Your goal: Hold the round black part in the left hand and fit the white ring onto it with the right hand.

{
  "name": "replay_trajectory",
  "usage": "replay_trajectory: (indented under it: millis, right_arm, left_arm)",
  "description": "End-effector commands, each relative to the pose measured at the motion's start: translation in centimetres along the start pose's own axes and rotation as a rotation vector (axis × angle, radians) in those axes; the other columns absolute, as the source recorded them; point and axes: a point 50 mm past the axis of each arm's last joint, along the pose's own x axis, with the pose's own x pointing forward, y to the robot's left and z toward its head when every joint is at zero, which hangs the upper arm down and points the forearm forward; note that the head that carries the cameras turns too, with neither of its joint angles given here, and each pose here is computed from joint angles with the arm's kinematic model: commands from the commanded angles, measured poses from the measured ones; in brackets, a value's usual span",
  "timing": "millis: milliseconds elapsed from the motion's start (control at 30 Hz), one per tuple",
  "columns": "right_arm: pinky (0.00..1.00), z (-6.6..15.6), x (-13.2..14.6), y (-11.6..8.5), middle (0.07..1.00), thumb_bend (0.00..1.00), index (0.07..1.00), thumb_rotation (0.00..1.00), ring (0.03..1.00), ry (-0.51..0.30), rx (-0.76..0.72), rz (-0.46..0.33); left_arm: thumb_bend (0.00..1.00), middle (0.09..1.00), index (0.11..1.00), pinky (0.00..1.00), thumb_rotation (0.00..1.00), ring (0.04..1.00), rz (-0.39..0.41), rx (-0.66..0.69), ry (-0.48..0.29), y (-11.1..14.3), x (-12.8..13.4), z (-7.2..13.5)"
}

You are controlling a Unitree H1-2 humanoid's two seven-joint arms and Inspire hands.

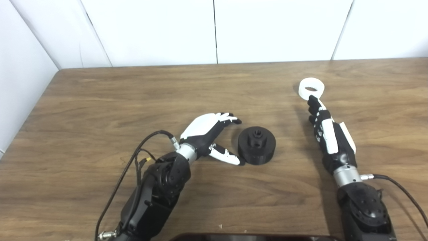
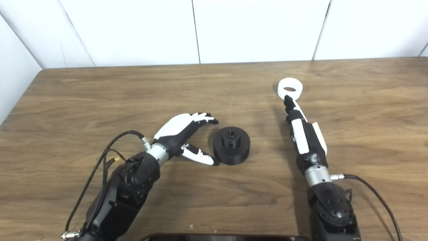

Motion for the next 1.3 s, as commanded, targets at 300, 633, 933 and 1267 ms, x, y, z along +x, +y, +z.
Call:
replay_trajectory:
  millis: [300, 633, 933, 1267]
  right_arm:
    - [1.0, -0.8, -0.2, 0.3, 0.969, 0.72, 0.954, 1.0, 0.992, 0.02, 0.018, -0.01]
    - [1.0, -0.6, -0.4, 0.4, 0.962, 0.72, 0.949, 1.0, 0.985, 0.023, 0.01, -0.018]
    - [1.0, -0.7, -0.4, 0.4, 0.966, 0.71, 0.956, 1.0, 0.99, 0.02, 0.023, -0.012]
    - [1.0, -0.8, -0.5, 0.3, 0.971, 0.72, 0.96, 1.0, 0.996, 0.023, 0.025, -0.015]
  left_arm:
    - [1.0, 0.98, 0.858, 1.0, 0.31, 1.0, 0.001, -0.023, -0.076, 0.7, 0.4, 2.2]
    - [1.0, 0.98, 0.849, 1.0, 0.31, 1.0, -0.016, -0.012, -0.092, 0.2, 0.6, 2.8]
    - [1.0, 0.979, 0.823, 1.0, 0.32, 1.0, -0.023, 0.038, -0.107, -0.3, 0.9, 3.0]
    - [0.92, 0.959, 0.699, 1.0, 0.29, 1.0, 0.02, 0.051, -0.134, -0.6, 0.9, 2.9]
